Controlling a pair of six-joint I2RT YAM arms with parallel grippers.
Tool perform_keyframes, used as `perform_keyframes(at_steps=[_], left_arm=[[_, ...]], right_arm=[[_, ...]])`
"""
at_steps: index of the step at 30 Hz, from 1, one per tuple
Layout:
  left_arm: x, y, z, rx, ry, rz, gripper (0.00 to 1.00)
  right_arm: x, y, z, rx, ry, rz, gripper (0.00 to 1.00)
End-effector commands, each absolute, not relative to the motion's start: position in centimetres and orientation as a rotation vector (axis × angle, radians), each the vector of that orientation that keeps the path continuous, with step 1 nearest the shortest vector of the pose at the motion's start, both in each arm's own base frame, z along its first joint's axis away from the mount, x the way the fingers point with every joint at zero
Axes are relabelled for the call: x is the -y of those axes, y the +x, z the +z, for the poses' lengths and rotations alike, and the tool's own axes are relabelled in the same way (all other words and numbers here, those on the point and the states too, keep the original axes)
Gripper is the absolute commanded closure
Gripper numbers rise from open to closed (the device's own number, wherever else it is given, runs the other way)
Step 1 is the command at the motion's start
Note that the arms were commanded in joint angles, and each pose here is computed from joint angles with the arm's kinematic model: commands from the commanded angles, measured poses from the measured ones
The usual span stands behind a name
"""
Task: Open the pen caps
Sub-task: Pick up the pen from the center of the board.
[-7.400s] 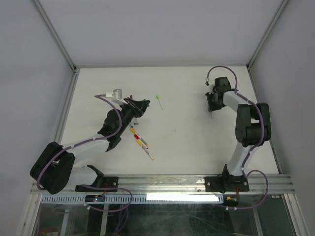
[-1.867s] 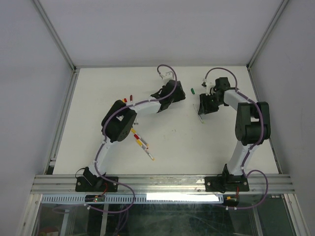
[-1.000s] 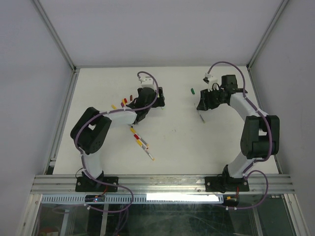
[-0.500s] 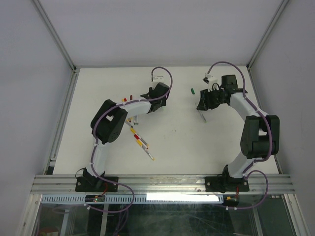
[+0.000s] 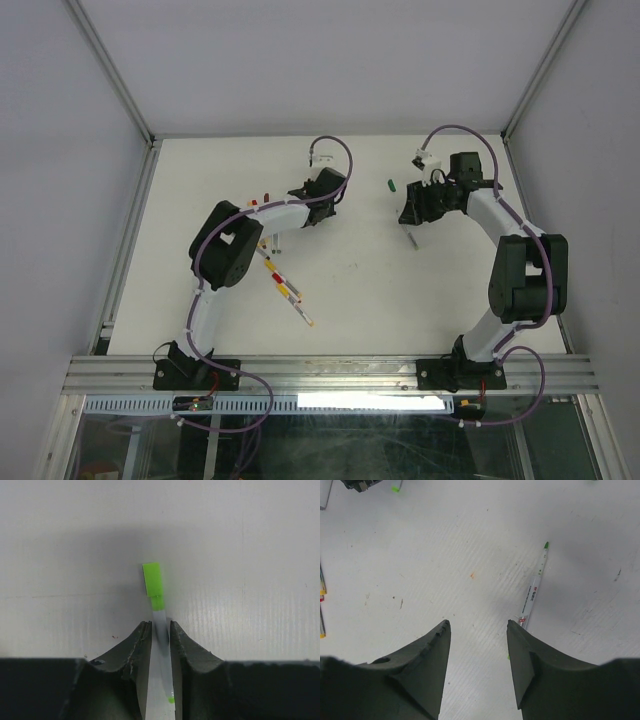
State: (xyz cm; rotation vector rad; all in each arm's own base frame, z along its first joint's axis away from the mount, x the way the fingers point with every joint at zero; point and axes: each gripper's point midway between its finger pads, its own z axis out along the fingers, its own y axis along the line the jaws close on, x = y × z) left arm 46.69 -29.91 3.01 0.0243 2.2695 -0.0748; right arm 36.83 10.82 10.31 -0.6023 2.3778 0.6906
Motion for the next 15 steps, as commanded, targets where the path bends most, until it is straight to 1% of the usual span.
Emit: perform_keyframes(at_steps=[1,5,7,9,15], left_arm=[[30.9,46.6,3.8,-2.269,0.051,-0.103,0.81],[30.8,46.4,4.2,-2.27,0.045,-0.118,0.91],[30.8,46.1,5.0,-2.258,0.028,-0.138,0.94],[30.9,45.6,6.0,-2.239,0.026,-0.184,0.96],[31.2,43.4,11.8,-2.081,0.02,-0.413,0.98]], right_arm=[[-11.3,37.4,12.3,-2.296,-0.636,0.701,0.48],[-11.6,37.2,12.8,-2.282,-0.634,0.73,0.48],[-12.0,37.0,13.1,-2.272,-0.633,0.762,0.48],[-12.5,36.6,13.7,-2.252,-0.634,0.806,0.48],[-14.4,35.4,16.4,-2.157,-0.631,0.952,0.48]])
